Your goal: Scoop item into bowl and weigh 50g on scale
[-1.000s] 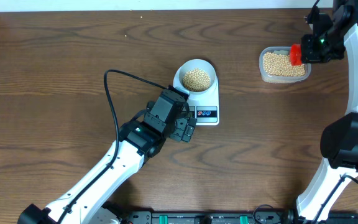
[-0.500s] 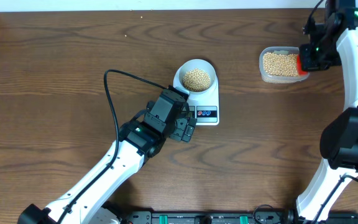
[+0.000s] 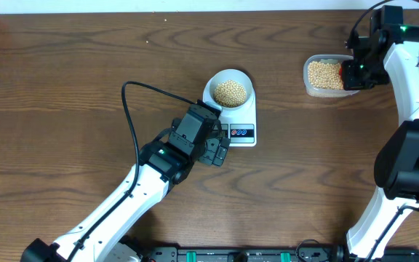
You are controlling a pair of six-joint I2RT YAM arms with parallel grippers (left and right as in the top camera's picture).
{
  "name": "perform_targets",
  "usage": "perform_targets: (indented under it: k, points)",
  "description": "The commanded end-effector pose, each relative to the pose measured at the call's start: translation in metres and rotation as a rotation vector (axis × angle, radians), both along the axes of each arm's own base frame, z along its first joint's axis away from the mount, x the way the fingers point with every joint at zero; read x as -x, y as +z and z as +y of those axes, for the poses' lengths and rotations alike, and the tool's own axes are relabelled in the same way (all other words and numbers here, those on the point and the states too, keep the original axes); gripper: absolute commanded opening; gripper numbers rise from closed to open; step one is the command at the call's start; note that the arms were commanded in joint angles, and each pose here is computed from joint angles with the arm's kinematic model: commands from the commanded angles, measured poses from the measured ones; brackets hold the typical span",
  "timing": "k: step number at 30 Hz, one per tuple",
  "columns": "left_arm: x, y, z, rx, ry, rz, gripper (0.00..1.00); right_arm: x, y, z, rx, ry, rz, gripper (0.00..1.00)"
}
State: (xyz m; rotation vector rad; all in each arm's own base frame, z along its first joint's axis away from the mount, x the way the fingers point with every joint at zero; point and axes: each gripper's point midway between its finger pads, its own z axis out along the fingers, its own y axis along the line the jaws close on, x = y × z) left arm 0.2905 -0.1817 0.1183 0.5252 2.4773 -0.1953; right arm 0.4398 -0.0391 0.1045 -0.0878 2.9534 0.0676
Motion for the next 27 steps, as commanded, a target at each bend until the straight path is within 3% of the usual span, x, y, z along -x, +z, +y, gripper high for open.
perform_targets:
  k: [1,17,27]
  points:
    - [0.000,-0.005,0.004,-0.013,0.011,0.007,0.98,-0.003,0.009,0.026,-0.149,0.030,-0.039,0.01]
    - [0.000,-0.005,0.004,-0.013,0.011,0.007,0.98,-0.016,0.029,0.031,-0.460,-0.120,-0.104,0.01]
    - [0.000,-0.005,0.004,-0.013,0.011,0.007,0.98,0.006,0.014,0.016,-0.663,-0.211,-0.055,0.01]
